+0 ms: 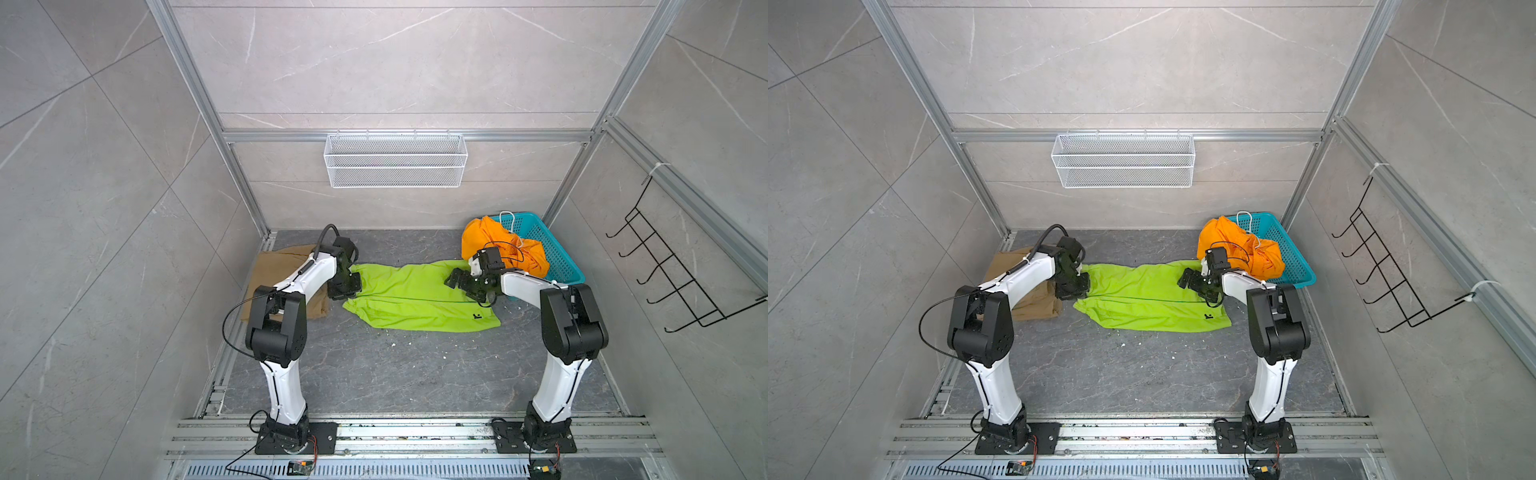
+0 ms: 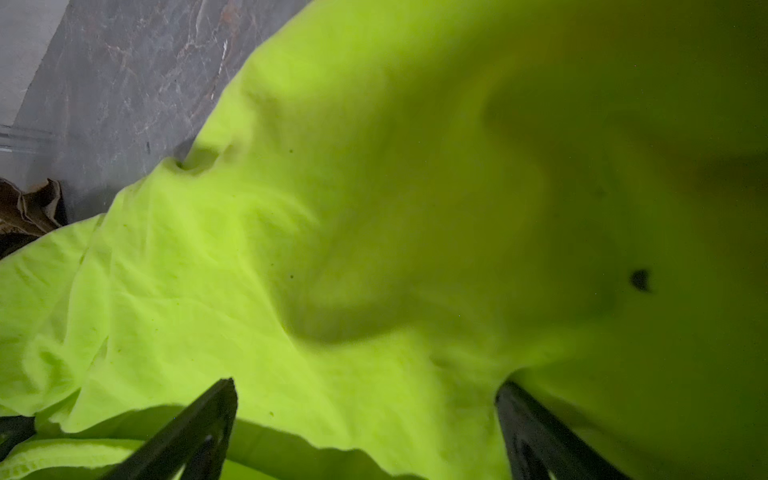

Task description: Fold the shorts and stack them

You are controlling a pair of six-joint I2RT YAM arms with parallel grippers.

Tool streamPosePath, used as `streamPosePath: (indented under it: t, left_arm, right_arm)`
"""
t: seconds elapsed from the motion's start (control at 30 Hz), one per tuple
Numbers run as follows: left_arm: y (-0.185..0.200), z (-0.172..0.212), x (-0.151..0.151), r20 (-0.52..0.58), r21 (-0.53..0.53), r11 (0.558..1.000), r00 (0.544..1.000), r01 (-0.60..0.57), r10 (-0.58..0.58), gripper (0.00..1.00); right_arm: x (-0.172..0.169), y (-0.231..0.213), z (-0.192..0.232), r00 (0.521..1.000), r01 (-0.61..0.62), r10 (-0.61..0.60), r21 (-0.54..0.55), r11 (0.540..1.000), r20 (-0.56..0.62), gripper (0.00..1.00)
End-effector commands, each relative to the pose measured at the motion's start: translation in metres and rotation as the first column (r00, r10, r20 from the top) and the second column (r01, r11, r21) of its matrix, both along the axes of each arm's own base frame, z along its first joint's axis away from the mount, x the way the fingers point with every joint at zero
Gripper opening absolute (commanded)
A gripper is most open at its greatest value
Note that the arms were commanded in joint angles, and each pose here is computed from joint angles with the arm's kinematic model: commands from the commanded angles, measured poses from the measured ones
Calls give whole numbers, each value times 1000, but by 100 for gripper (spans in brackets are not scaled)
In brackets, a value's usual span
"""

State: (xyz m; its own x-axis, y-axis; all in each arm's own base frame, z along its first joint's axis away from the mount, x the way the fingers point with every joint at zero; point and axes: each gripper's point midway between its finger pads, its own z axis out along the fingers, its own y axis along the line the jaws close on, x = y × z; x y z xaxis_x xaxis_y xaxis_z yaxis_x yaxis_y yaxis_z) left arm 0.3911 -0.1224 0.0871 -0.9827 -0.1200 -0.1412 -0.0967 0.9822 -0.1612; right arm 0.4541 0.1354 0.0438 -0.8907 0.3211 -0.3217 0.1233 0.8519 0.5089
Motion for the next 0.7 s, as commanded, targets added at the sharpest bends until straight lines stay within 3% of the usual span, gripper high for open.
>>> streamPosePath:
  t: [0.0,0.17,0.3,0.5,0.67]
  left_arm:
    - [31,26,9,19,85,996,1000,1,-2,0]
    - [31,56,19,62,97,995,997,38,-44,0]
    - [23,66,22,66,79,995,996,58,-64,0]
    - [19,76,18,75,75,995,995,65,-71,0]
    - [28,88,14,92,126,989,992,77,-89,0]
  right_arm:
    - [-9,-1,-11,996,18,-19,-12,1000,-93,100]
    - [-1,19,61,999,32,-33,44,999,34,100]
    - [-9,77,89,996,39,-49,126,991,80,100]
    - [-15,177,76,998,20,-35,250,968,54,100]
    - [-23,228,46,999,-2,-6,222,975,32,100]
